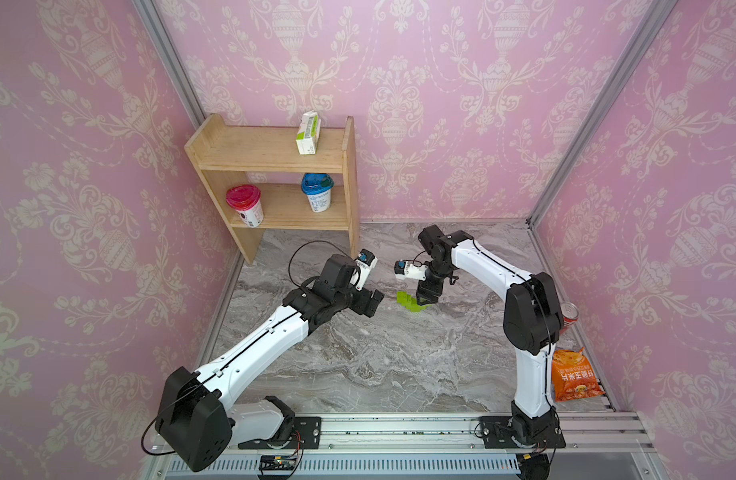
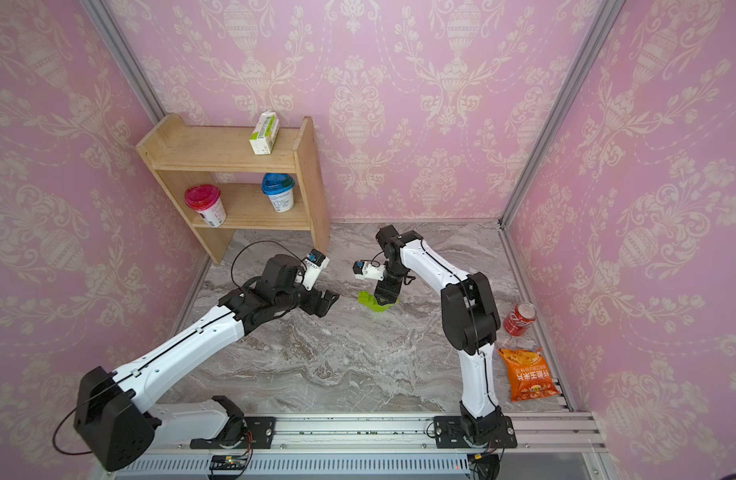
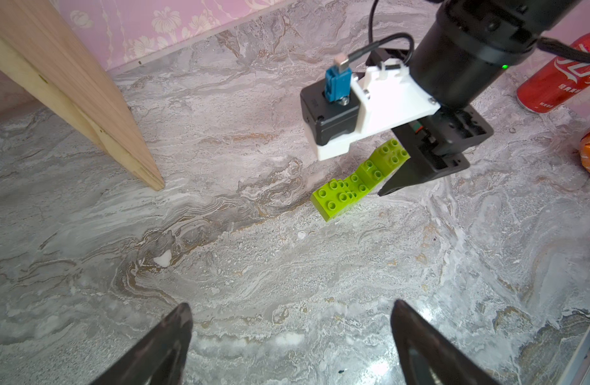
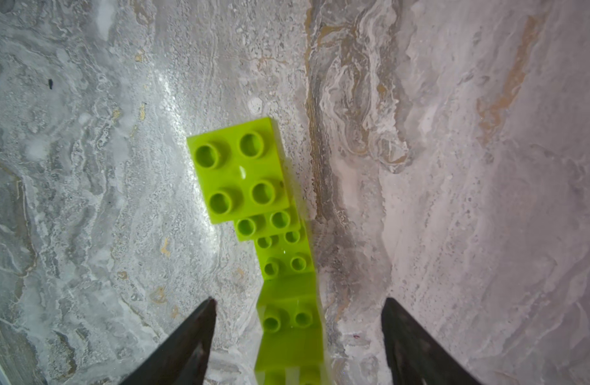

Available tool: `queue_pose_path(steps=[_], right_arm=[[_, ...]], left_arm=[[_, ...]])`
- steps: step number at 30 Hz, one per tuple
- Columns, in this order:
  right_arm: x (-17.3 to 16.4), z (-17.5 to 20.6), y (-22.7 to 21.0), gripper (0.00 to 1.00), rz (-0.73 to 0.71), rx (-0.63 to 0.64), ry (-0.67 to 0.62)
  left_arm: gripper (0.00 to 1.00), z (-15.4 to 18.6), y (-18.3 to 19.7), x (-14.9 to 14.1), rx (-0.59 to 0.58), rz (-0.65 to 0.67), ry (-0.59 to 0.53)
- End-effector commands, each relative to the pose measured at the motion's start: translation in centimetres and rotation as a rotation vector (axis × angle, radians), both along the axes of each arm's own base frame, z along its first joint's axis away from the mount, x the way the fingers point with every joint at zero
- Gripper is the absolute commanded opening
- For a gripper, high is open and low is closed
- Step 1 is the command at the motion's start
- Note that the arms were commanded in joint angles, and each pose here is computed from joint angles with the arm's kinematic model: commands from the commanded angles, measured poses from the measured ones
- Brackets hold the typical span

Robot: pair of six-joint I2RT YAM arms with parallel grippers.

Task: Assemble the letter v with lego
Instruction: Adjust the lego brick at the center of the board.

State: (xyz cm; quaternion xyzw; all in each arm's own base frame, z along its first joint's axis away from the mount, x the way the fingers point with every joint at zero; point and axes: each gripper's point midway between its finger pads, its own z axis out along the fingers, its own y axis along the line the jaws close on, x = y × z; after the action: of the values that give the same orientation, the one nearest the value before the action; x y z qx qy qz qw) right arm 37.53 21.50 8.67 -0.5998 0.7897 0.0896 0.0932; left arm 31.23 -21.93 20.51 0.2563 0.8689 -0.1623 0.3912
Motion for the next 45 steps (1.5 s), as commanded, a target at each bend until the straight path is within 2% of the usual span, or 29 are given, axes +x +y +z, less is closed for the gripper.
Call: queue_pose_path(steps=[1,13,25,30,38,45], right_arm=[[-0.5,0.1,0.8,0.78,0.058,-0.006,0.019],[-0.6,-3.0,1.4,0.69,0.051,-0.021,0.080],[-0.7,-3.7,1.6,0.50,0.040,-0.020,0.110],[-0.8,-3.7,1.5,0.46,0.039,-0.023,0.121],[-1.0,-4.2,1.5,0.49,0.031,-0.023,0.136],[-1.0,-4.5,1.5,0.47,0.027,-0.029,0.143]], left_arm=[[0.93,0.9,0.6,0.3,-0.015,0.025,-0.031],[0.91,1.0,1.0,0.7,-0.022,0.047,-0.050],[0.89,0.9,1.6,0.6,-0.027,0.068,-0.052],[0.89,0.9,1.7,0.6,-0.024,0.071,-0.055],[0.89,1.0,1.9,0.6,-0.021,0.071,-0.059],[0.89,1.0,2.0,0.6,-0.022,0.072,-0.059]])
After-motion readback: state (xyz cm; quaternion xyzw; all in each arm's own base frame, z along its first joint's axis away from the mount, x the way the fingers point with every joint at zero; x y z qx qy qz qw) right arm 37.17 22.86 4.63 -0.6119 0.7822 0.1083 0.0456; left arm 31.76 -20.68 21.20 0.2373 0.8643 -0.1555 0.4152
